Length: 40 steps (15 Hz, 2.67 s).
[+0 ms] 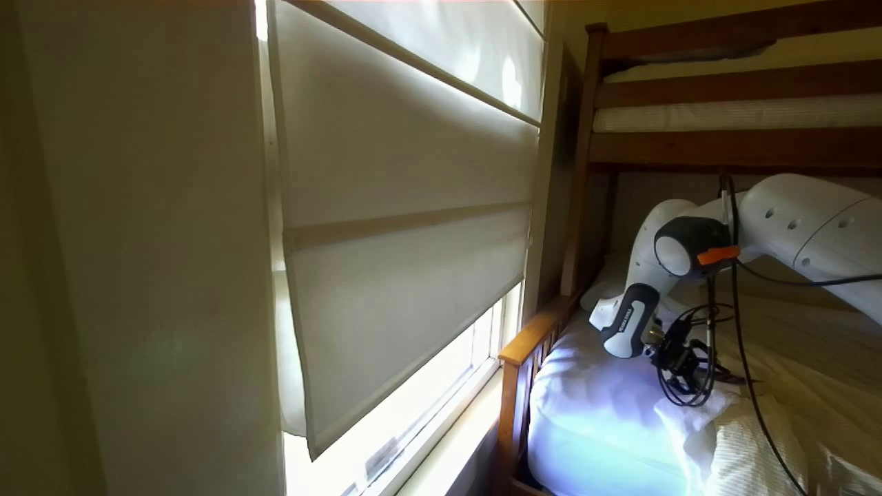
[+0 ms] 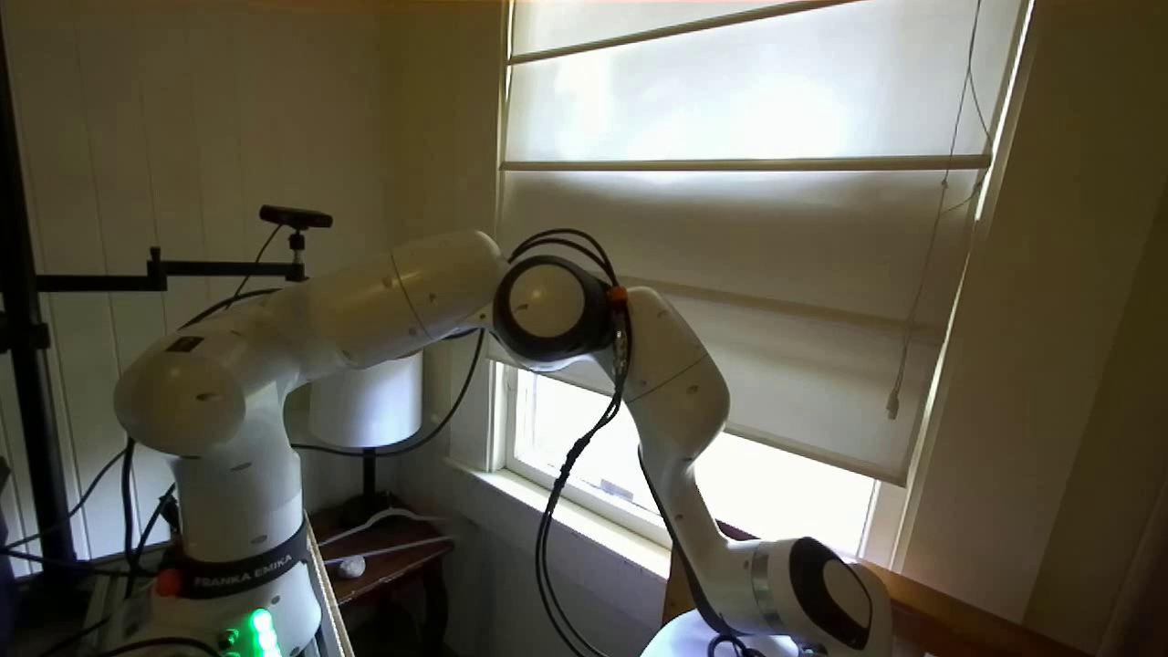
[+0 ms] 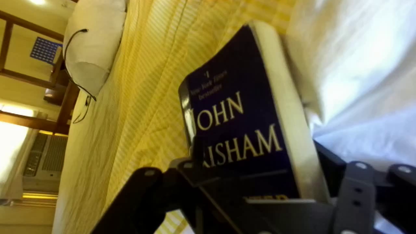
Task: Take the book off of the bed
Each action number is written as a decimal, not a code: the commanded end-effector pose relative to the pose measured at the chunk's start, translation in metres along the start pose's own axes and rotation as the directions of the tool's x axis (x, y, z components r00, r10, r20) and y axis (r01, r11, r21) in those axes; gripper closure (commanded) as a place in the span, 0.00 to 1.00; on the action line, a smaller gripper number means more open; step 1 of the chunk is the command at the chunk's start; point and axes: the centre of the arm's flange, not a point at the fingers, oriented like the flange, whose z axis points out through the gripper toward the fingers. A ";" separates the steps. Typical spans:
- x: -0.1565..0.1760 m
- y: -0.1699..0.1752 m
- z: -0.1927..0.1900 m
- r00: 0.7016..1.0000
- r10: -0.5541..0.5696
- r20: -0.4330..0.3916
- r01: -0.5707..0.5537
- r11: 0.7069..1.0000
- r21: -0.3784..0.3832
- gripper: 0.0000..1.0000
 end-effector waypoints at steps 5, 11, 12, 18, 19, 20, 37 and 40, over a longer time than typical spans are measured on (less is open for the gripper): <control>-0.003 0.007 -0.013 0.927 -0.164 -0.337 0.147 0.986 -0.078 0.81; -0.075 0.007 -0.020 0.817 -0.245 -0.523 0.156 0.966 -0.209 0.91; -0.089 0.005 -0.021 0.788 -0.256 -0.560 0.153 0.962 -0.225 0.91; -0.161 0.013 -0.032 0.542 -0.321 -0.777 0.147 0.946 -0.288 0.91; -0.171 0.016 -0.038 0.493 -0.334 -0.803 0.151 0.942 -0.299 0.91; -0.181 0.022 -0.047 0.446 -0.345 -0.826 0.154 0.939 -0.309 0.91; -0.222 0.001 -0.120 0.209 -0.418 -0.884 0.272 0.893 -0.358 0.91; -0.241 -0.006 -0.129 0.181 -0.382 -0.906 0.217 0.914 -0.342 0.91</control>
